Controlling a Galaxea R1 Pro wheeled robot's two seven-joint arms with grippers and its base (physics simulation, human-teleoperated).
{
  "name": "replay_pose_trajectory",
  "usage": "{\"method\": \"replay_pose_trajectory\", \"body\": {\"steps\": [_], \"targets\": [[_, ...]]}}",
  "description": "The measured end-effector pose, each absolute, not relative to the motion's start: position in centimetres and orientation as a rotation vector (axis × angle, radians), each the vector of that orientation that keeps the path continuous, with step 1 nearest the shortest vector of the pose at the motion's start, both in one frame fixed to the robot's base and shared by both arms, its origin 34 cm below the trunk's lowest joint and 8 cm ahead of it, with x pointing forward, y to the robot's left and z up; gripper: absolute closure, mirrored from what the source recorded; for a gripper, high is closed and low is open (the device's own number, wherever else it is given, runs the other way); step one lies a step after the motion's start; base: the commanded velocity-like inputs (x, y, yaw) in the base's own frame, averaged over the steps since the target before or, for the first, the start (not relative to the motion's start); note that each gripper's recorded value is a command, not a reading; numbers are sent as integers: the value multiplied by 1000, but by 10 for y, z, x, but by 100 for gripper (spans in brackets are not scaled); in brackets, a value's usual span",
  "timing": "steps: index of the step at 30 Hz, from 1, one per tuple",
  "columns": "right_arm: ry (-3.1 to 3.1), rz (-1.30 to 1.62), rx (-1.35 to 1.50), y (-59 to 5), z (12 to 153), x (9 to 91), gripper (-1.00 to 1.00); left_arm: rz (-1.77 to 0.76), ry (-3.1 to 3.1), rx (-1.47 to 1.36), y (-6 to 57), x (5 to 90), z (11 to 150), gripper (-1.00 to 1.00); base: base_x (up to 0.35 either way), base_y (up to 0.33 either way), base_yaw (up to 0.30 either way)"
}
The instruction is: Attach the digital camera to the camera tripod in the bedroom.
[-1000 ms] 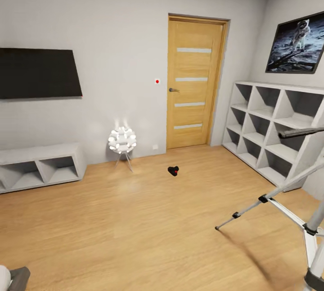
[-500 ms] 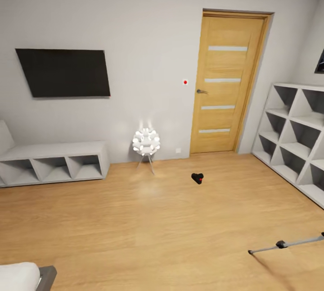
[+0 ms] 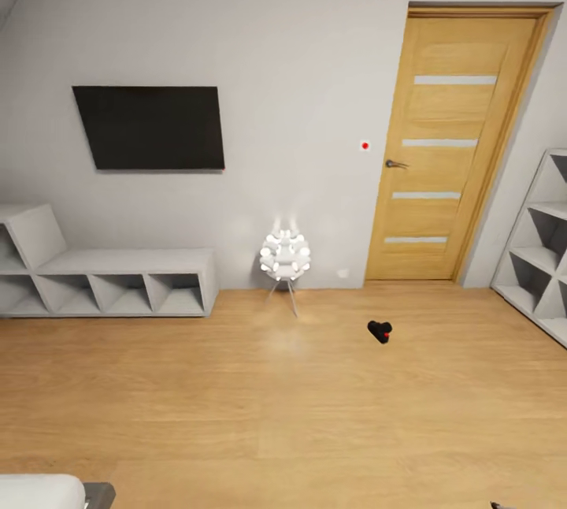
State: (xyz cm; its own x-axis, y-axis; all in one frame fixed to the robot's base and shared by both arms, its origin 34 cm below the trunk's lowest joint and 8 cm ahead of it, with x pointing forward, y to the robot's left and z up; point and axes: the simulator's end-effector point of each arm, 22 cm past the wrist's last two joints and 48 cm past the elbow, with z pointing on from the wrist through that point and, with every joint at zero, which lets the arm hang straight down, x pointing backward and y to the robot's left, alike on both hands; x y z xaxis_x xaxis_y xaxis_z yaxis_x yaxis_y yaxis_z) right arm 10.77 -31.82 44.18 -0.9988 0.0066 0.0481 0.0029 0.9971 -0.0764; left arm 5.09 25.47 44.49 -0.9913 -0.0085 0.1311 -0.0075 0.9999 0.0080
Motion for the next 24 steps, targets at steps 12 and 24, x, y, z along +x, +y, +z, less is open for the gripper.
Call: {"method": "replay_pose_trajectory", "body": {"steps": [12,24], "targets": [[-3091,117,-9,-318,442,107,-100,-9,-3008,11,254,50,445,-100,341,1,-29],[-3091,116,-9,-318,442,108,-100,-9,-3007,12,254,50,445,-100,342,0,-201]]}}
